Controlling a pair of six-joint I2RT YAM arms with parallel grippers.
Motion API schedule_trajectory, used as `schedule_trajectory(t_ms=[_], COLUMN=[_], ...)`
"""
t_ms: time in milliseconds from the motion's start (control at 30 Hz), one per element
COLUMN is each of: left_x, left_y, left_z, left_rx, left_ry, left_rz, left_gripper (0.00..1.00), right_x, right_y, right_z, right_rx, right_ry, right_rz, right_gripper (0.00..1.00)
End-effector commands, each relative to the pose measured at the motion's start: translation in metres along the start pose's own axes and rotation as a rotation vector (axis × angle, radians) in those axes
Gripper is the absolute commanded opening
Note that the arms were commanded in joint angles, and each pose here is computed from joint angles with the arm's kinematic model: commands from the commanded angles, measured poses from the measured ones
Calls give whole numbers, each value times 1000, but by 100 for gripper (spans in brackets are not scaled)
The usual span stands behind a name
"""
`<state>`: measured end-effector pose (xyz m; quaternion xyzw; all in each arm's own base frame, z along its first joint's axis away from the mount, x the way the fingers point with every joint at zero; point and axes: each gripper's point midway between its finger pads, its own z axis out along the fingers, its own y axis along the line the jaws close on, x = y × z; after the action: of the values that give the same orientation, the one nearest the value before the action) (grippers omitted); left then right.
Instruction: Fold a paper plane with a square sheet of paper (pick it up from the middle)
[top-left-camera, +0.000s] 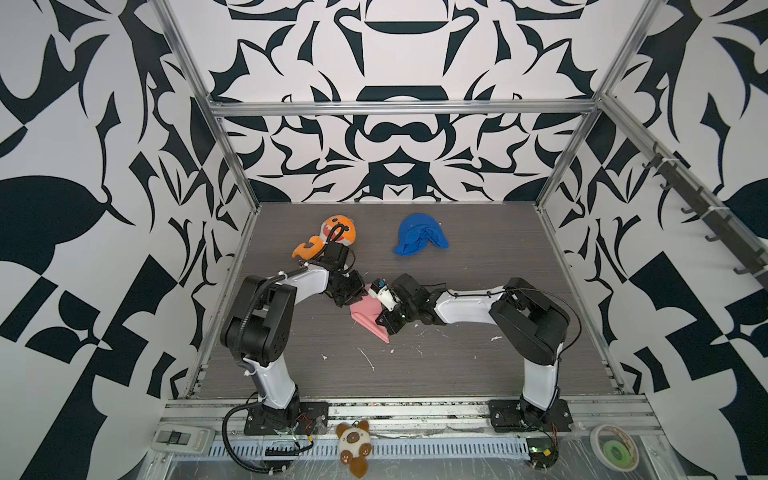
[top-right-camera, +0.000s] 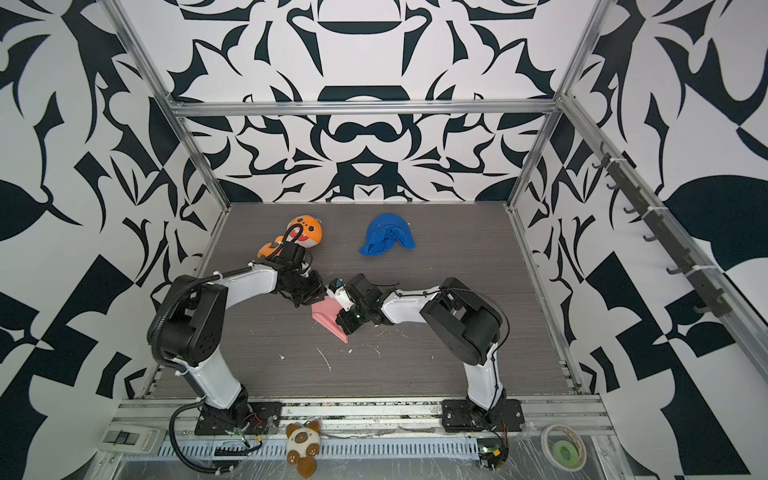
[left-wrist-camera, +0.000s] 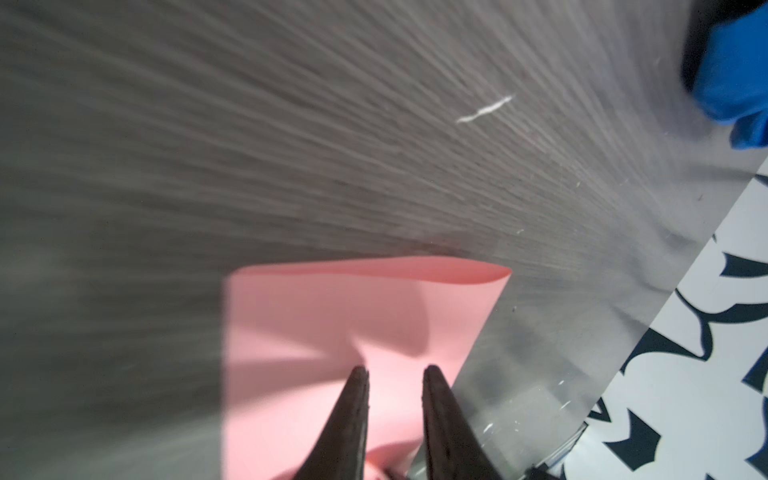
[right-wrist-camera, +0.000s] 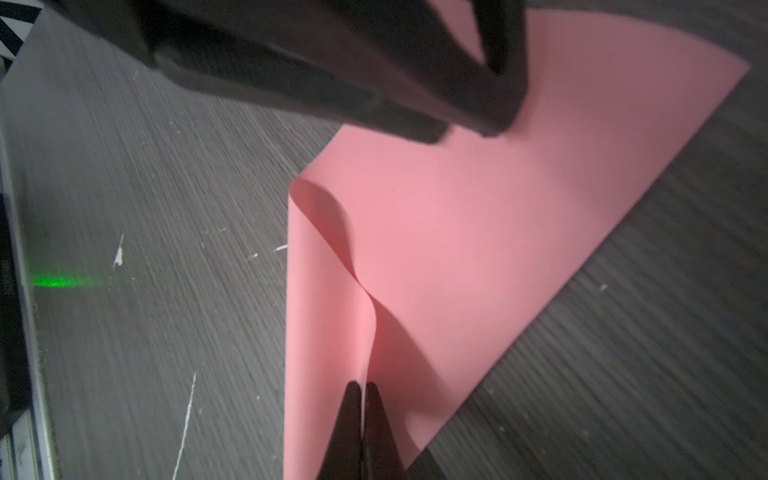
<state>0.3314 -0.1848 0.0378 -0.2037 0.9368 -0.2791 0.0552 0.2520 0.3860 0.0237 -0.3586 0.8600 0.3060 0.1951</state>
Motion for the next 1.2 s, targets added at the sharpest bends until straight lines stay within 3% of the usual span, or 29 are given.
schedule_trajectory(t_ms=[0, 233, 467, 900, 1167], left_x=[-3, 19, 53, 79, 87], left_y=[10, 23, 12, -3, 25], left_z=[-24, -45, -50, -8, 8], left_rx=[-13, 66, 188, 254, 182], left_ry=[-65, -150, -159, -61, -48], left_rz=[-71, -125, -71, 1, 13], left_gripper=[34, 27, 17, 8, 6], right_x=[1, 2, 6, 10, 9], right_y=[-5, -5, -8, -12, -12], right_z=[3, 4, 7, 7, 7], right_rx=[20, 16, 21, 30, 27], right_ry=[17, 26, 45, 64, 72], right_rz=[11, 25, 37, 45, 45], right_gripper=[5, 5, 5, 5, 5])
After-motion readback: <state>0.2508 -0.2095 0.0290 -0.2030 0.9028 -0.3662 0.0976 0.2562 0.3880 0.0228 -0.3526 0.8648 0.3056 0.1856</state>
